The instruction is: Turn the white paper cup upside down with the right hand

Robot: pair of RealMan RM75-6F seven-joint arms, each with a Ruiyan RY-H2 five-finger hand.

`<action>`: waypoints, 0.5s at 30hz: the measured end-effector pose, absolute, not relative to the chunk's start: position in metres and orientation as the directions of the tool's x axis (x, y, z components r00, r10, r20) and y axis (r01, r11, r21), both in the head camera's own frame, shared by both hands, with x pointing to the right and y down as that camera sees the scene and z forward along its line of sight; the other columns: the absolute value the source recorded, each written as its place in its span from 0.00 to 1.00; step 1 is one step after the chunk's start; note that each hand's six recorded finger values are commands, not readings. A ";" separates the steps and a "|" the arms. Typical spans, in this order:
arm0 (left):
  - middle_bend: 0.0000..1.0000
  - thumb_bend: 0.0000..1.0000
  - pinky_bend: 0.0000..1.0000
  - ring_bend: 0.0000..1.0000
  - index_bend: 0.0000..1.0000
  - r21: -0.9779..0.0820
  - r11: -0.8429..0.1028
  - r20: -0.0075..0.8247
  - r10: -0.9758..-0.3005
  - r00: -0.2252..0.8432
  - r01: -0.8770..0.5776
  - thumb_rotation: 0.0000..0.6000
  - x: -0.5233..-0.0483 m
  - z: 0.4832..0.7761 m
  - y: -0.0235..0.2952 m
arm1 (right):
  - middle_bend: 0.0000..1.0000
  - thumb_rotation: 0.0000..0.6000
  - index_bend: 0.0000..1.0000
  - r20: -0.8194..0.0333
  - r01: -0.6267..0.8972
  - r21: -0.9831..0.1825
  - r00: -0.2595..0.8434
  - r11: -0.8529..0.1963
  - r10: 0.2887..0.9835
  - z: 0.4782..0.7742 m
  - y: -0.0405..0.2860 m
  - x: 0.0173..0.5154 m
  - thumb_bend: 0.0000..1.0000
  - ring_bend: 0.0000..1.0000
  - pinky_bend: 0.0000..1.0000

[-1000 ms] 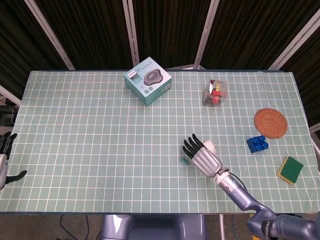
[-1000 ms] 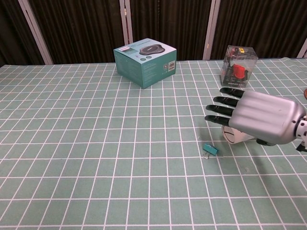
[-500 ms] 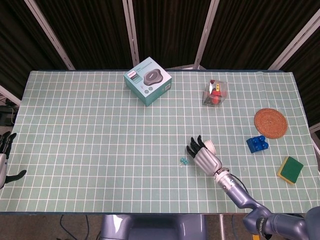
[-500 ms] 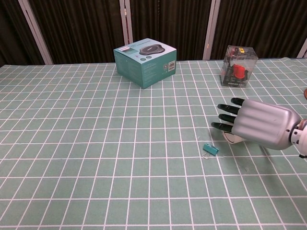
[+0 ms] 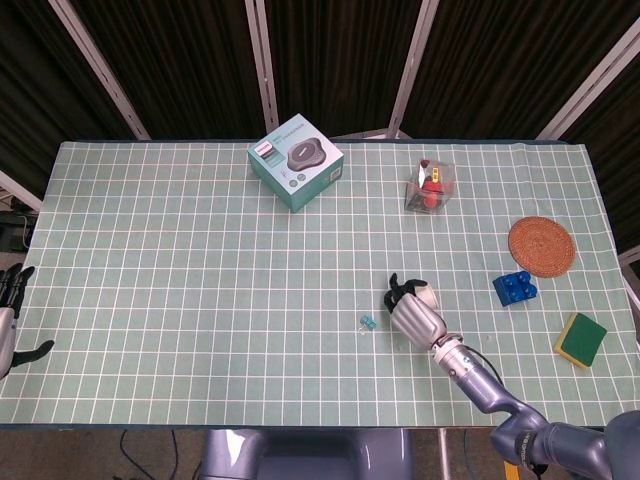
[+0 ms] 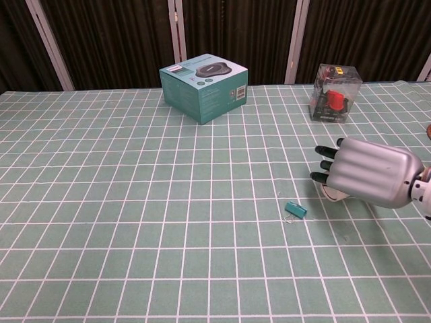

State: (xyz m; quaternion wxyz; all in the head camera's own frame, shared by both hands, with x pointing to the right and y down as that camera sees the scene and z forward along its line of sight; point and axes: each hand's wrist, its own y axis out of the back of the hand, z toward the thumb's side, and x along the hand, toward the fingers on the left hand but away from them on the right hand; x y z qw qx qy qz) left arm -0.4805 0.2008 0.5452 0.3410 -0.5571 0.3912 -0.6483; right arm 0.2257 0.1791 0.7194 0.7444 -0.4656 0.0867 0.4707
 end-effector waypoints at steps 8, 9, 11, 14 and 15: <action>0.00 0.00 0.00 0.00 0.00 -0.887 -0.463 0.457 -0.877 -0.146 0.002 1.00 -0.480 0.545 0.201 | 0.37 1.00 0.24 -0.504 -0.659 -0.752 0.557 -0.018 0.660 0.702 0.168 0.219 0.24 0.16 0.50; 0.00 0.00 0.00 0.00 0.00 -0.886 -0.463 0.458 -0.877 -0.145 0.001 1.00 -0.480 0.545 0.201 | 0.37 1.00 0.24 -0.497 -0.630 -0.775 0.555 -0.053 0.667 0.699 0.166 0.217 0.24 0.16 0.50; 0.00 0.00 0.00 0.00 0.00 -0.886 -0.463 0.459 -0.877 -0.142 -0.001 1.00 -0.479 0.545 0.201 | 0.37 1.00 0.24 -0.482 -0.543 -0.827 0.550 -0.147 0.682 0.690 0.162 0.214 0.24 0.16 0.50; 0.00 0.00 0.00 0.00 0.00 -0.886 -0.463 0.459 -0.877 -0.138 -0.004 1.00 -0.478 0.544 0.201 | 0.37 1.00 0.24 -0.468 -0.386 -0.876 0.544 -0.287 0.696 0.678 0.157 0.209 0.24 0.16 0.50; 0.00 0.00 0.00 0.00 0.00 -0.886 -0.463 0.460 -0.877 -0.137 -0.004 1.00 -0.478 0.544 0.201 | 0.37 1.00 0.24 -0.465 -0.335 -0.883 0.542 -0.328 0.700 0.675 0.156 0.208 0.24 0.16 0.50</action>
